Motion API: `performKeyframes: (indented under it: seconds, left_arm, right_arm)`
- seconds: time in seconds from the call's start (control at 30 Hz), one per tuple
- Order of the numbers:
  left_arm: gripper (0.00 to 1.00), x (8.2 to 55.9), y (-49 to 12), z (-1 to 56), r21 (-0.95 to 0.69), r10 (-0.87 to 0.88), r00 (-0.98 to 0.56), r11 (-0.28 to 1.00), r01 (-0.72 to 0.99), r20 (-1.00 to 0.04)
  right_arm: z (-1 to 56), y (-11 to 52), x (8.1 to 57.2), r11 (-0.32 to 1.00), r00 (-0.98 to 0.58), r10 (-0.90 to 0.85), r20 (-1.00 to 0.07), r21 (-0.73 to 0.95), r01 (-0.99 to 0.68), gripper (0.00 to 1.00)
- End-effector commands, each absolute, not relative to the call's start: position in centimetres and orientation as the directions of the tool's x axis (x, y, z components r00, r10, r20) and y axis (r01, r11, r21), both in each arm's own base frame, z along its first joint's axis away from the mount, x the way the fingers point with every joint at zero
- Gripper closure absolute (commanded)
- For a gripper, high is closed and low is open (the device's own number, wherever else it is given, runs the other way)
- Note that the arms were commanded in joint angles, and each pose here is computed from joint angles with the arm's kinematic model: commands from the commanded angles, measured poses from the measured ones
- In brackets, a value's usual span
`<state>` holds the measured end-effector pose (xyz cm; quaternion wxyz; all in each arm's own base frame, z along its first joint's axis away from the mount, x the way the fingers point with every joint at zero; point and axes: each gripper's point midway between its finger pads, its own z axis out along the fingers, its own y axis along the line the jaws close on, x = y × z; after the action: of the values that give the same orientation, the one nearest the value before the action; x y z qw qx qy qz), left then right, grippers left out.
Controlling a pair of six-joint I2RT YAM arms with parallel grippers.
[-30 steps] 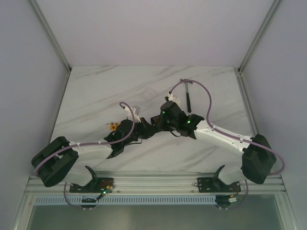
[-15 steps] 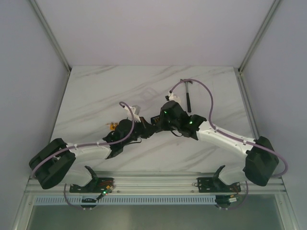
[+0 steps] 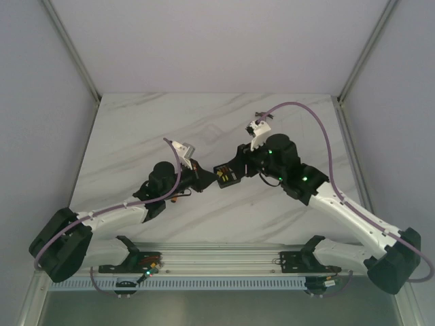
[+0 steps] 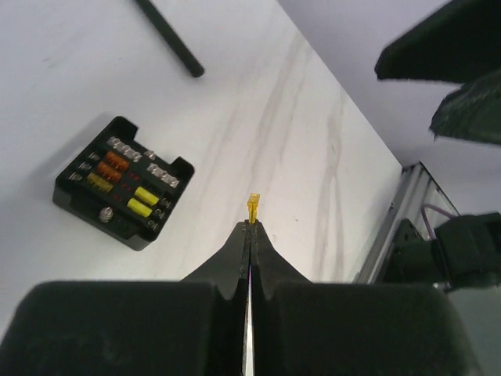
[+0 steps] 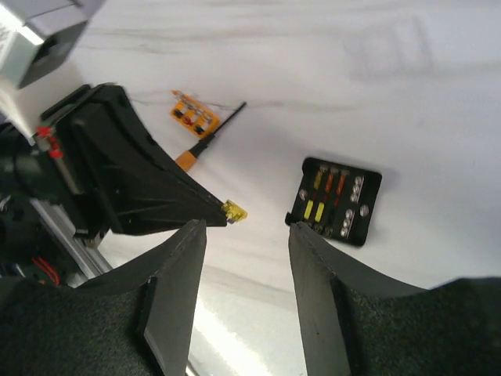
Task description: Snap on the fuse box
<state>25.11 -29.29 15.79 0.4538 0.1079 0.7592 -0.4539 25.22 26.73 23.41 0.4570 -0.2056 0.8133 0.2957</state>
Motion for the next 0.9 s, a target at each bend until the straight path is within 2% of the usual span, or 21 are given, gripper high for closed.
performKeyframes:
  seconds: [0.0,0.23,0.43,0.63,0.87]
  left_arm:
    - [1.00,23.2,-30.3,19.0,-0.519,-0.165,-0.501,0.431,0.738,-0.849]
    - [1.00,20.8,-31.0,21.2,-0.481,-0.110,-0.471,0.294,0.826,-0.875]
    - [1.00,19.5,-31.1,22.7,-0.460,-0.102,-0.449,0.227,0.859,-0.888]
    - [1.00,18.5,-30.9,23.8,-0.443,-0.103,-0.431,0.183,0.878,-0.896]
    - [1.00,17.9,-30.8,24.4,-0.435,-0.109,-0.422,0.160,0.886,-0.900]
  right_arm:
    - [25.7,27.8,23.1,0.523,-0.306,-0.168,-0.937,0.179,-0.833,0.48]
    - [26.4,28.7,20.6,0.315,-0.228,-0.209,-0.951,0.155,-0.936,0.51]
    - [26.3,28.8,19.1,0.202,-0.206,-0.234,-0.950,0.160,-0.966,0.53]
    - [25.5,28.8,18.4,0.147,-0.206,-0.268,-0.941,0.172,-0.974,0.54]
    - [25.5,29.1,17.8,0.099,-0.210,-0.272,-0.939,0.190,-0.977,0.60]
